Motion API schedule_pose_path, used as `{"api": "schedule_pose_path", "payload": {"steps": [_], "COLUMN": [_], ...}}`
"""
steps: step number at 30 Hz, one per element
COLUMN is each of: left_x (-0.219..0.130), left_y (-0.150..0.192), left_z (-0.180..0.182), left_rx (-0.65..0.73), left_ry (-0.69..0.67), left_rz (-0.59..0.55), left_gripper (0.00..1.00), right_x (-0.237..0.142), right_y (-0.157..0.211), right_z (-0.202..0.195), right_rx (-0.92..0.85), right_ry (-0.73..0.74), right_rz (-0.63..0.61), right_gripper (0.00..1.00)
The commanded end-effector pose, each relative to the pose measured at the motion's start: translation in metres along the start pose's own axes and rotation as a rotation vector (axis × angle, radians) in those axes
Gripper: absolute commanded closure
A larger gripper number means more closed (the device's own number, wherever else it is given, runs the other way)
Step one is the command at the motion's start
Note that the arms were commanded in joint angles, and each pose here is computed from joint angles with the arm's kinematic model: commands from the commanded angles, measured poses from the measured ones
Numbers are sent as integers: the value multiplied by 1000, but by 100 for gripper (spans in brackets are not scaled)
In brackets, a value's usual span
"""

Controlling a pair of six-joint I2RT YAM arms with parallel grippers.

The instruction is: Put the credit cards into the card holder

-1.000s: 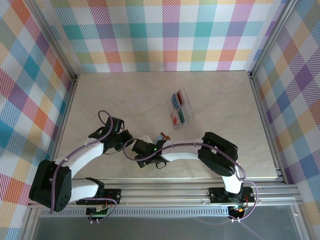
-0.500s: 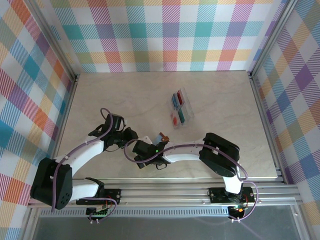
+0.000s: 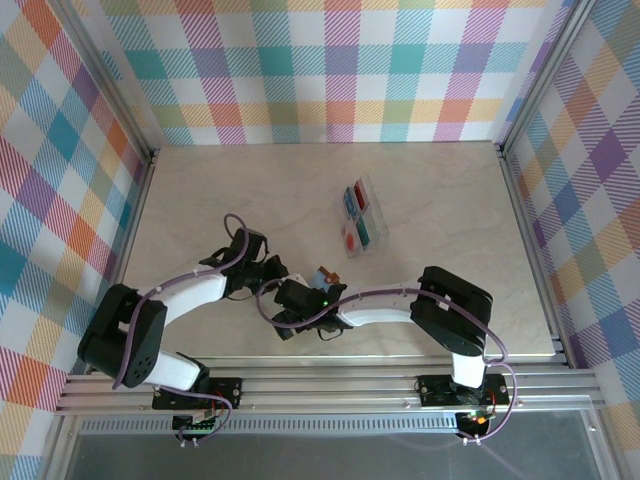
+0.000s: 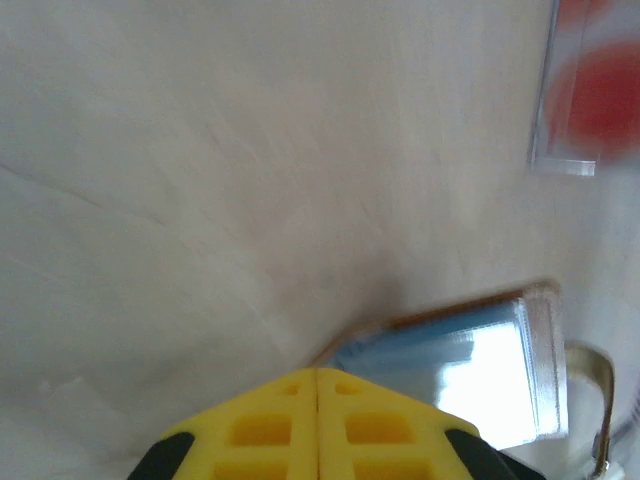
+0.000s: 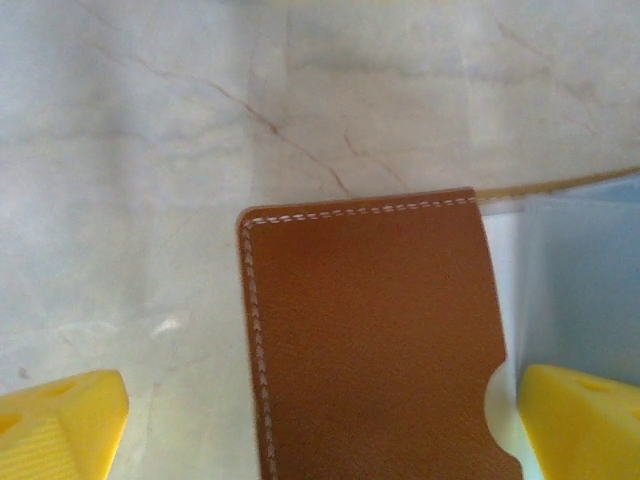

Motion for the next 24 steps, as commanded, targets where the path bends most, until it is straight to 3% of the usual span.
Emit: {"api": "schedule_pose_path", "payload": {"steps": [1, 9, 11, 16, 18, 24], "left_x": [18, 26, 24, -3, -26, -65], "left_y": [51, 75, 76, 44, 23, 1], "left_z": [-11, -14, -5, 0, 3, 3], "left_rx": [54, 99, 92, 47, 14, -16], "left_ry": [72, 122, 61, 13, 14, -15], "left_rz": [220, 297, 292, 171, 76, -10], "left_gripper": [94, 94, 96, 99, 96, 91], "right_x": [15, 10, 7, 3, 3, 7], "right_y": [28, 29, 29, 24, 21, 13], "right_z": [9, 5, 3, -10, -16, -32], "right_rx": [-13, -15, -13, 30, 64, 199], "right_ry": [-123, -182, -210, -212, -229, -267], "right_rz": [152, 149, 145, 135, 136, 91], "right_gripper": [0, 0, 0, 0, 0, 0]}}
Point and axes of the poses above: each hand's point on the last joint's axis, 136 mm out from that joint toward the fingers, its own x axis out along the fingers, its own z axis along the line the jaws close on, y = z × x, the point moved 6 cm from there along -x, back along the fingers, and after that the axes turned 13 degrees about x, right-handed, at the moved point
